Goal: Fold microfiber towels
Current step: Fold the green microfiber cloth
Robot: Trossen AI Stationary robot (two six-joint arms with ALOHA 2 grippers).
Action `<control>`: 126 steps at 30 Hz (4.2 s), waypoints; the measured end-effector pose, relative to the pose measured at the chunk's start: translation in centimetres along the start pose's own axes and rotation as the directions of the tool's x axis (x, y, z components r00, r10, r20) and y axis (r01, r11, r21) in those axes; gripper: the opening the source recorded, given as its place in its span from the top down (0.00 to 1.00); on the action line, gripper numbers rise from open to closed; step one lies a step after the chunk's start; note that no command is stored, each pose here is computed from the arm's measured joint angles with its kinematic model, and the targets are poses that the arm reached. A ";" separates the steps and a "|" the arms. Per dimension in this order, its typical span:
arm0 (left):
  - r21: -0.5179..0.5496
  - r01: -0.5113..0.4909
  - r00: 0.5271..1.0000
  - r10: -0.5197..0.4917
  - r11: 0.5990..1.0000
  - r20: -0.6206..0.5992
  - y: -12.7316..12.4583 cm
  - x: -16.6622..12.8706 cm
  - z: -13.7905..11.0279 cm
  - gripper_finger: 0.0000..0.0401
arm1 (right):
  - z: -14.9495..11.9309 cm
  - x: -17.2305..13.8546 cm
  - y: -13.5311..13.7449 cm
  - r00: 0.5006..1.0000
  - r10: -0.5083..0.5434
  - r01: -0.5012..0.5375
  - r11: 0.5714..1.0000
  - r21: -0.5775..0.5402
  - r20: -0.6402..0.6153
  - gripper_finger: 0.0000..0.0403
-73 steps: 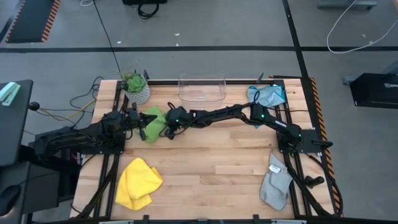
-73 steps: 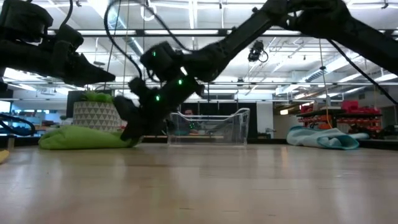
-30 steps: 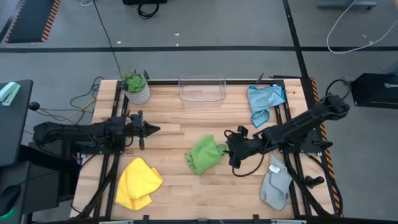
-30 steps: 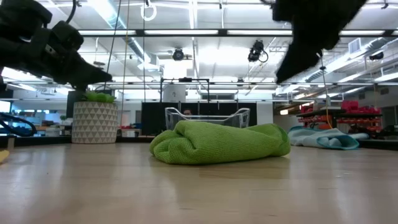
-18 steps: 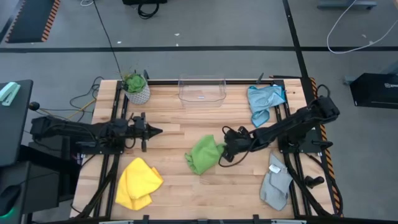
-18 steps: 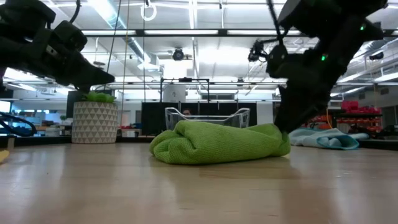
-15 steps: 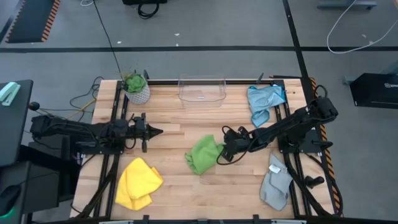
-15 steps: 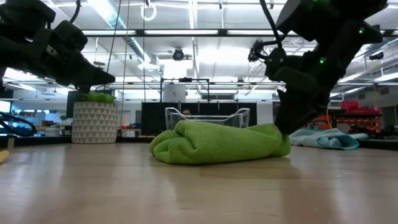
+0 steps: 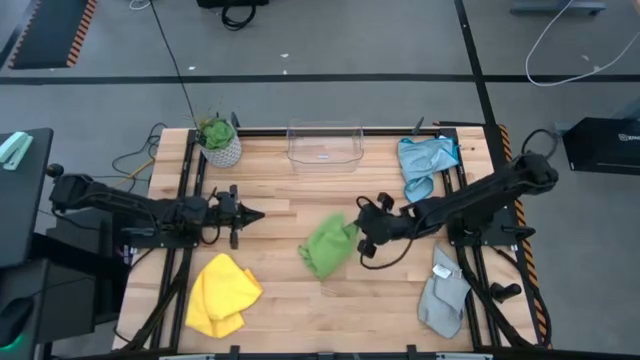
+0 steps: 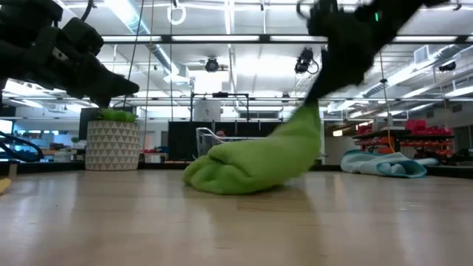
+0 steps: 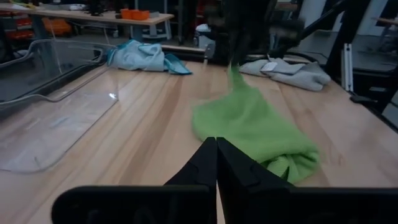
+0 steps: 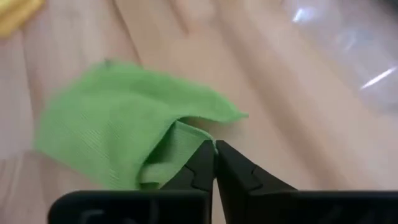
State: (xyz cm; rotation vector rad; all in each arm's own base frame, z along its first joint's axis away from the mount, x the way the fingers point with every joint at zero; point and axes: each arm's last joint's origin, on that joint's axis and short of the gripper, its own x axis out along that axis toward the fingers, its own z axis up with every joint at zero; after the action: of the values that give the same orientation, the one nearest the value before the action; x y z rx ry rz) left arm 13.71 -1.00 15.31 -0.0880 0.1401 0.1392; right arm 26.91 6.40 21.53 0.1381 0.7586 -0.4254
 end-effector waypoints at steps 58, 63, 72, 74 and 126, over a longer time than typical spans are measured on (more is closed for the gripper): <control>0.243 0.170 0.890 -0.043 0.955 -0.454 -8.7 11.6 1.7 0.37 | 5.4 -4.7 11.9 0.987 0.062 0.003 0.911 -0.411 0.146 0.98; 0.256 0.179 0.872 -0.032 0.950 -0.488 -8.8 12.4 0.0 0.48 | 5.5 -4.6 11.9 0.986 0.065 0.003 0.914 -0.406 0.152 0.98; 0.298 0.233 0.904 -0.094 0.925 -0.417 -10.1 12.4 0.5 0.85 | 5.6 -4.6 11.9 0.986 0.066 0.002 0.916 -0.401 0.154 0.98; 0.305 0.248 0.904 -0.107 0.919 -0.414 -10.4 12.1 0.7 0.94 | 5.6 -4.6 11.9 0.986 0.065 0.001 0.917 -0.398 0.154 0.98; 0.408 -0.008 0.988 0.069 0.913 -0.135 -11.5 3.5 8.6 0.98 | 2.4 -4.2 -1.4 0.982 -0.189 0.189 0.982 0.006 0.007 0.44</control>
State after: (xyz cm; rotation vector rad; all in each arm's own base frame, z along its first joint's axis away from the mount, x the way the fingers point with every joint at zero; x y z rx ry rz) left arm 19.90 -11.05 24.20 0.3224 0.3161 0.1408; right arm 25.16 5.81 26.24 0.0697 0.7660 -0.6079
